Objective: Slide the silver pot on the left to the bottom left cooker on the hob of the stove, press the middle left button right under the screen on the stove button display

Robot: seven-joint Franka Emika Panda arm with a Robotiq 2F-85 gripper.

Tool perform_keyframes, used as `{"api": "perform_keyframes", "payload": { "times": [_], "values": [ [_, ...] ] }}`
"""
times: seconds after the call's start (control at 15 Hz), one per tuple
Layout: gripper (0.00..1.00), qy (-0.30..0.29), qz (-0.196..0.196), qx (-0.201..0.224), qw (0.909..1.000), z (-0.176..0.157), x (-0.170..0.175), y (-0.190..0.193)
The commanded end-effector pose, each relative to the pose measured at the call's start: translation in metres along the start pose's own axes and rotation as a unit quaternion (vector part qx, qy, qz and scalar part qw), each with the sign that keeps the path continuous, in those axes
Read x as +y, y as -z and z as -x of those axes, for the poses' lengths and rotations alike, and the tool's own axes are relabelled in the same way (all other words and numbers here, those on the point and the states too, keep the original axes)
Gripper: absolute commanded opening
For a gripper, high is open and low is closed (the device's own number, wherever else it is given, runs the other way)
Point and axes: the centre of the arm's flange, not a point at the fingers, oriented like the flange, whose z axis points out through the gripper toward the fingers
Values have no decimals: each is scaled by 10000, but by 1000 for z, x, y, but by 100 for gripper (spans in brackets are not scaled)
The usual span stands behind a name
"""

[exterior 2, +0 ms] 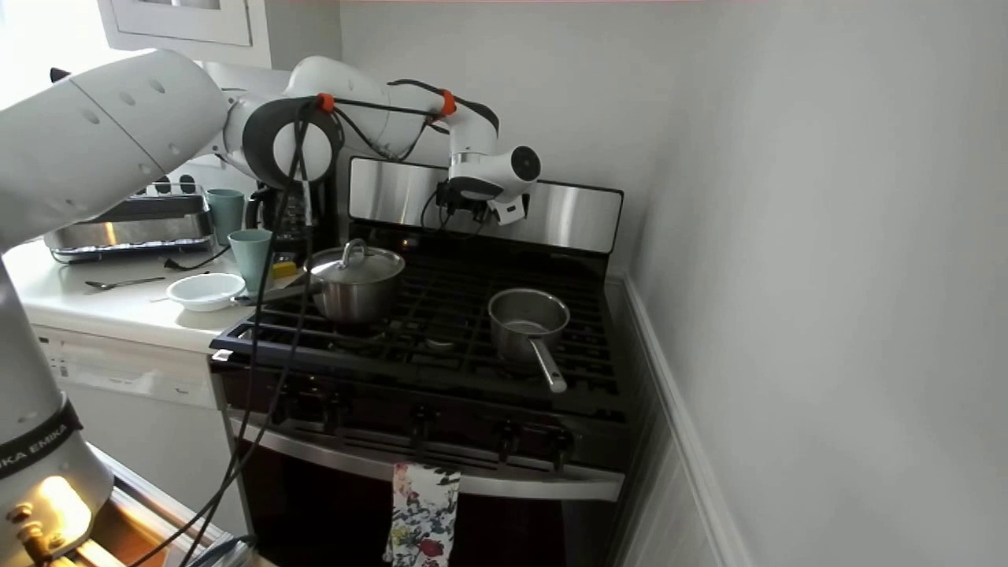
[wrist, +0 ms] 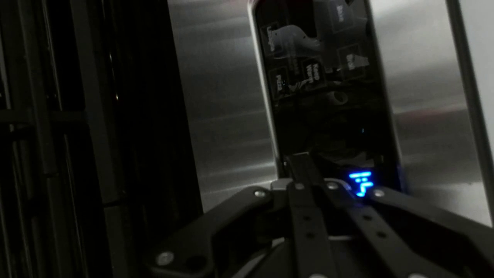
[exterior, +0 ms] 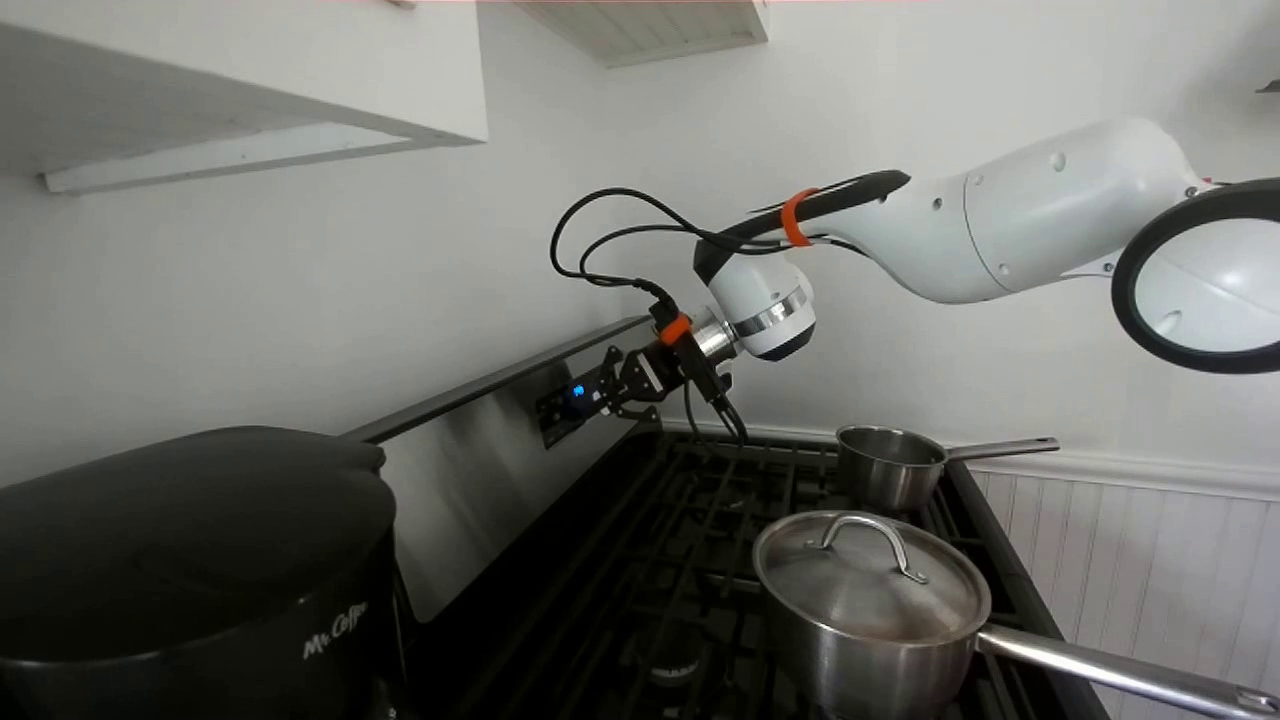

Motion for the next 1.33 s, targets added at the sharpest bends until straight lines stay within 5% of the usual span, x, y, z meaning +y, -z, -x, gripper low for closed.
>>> {"api": "perform_keyframes", "payload": {
  "times": [0.0,1.27],
  "values": [
    [0,-86,-97,-25,9999,-14,-14,-10],
    [0,-269,-57,-163,9995,-23,-24,-22]
  ]
}}
